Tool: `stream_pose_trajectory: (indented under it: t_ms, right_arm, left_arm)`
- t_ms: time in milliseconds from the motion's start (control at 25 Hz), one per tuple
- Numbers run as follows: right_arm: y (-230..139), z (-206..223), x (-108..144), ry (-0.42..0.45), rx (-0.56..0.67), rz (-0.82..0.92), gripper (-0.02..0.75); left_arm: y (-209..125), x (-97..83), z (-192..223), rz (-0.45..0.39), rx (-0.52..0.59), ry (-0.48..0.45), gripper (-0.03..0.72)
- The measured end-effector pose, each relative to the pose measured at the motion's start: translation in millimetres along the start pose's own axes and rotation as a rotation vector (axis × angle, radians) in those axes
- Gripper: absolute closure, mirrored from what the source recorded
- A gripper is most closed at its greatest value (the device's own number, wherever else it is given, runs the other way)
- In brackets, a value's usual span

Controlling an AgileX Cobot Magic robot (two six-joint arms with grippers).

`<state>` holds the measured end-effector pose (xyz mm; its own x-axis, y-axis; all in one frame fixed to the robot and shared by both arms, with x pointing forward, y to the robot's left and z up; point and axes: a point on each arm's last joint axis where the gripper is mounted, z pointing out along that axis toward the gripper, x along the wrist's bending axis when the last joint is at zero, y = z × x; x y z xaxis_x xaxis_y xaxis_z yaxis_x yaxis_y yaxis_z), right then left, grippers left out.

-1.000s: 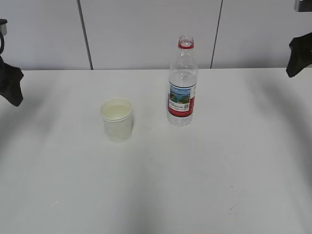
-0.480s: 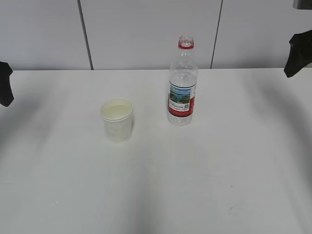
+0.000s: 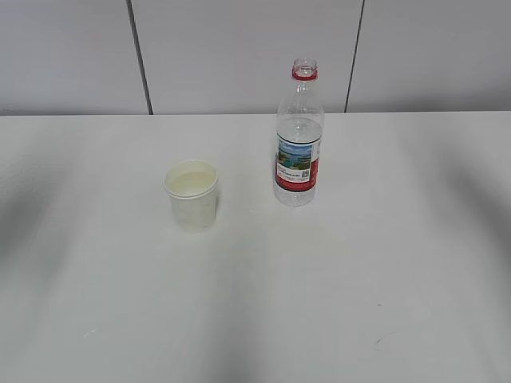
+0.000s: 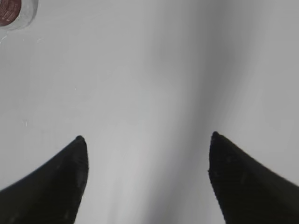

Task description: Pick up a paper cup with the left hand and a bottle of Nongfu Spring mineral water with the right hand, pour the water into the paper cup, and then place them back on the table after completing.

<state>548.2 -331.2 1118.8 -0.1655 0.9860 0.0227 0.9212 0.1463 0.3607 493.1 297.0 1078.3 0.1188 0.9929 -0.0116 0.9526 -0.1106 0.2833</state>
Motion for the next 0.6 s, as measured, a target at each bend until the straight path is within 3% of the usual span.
stream_pose_trajectory:
  t_ms: [280,600]
  right_arm:
    - [-57,-33,21,-0.008,-0.030,-0.030,0.147]
    - [-106,-41,36,-0.012,-0.037,-0.042,0.147]
  left_arm:
    - [-62,-6.6,-26,0.010,-0.083,0.025,0.163]
    - [-127,-13.2,-43,0.021,-0.214,0.056,0.166]
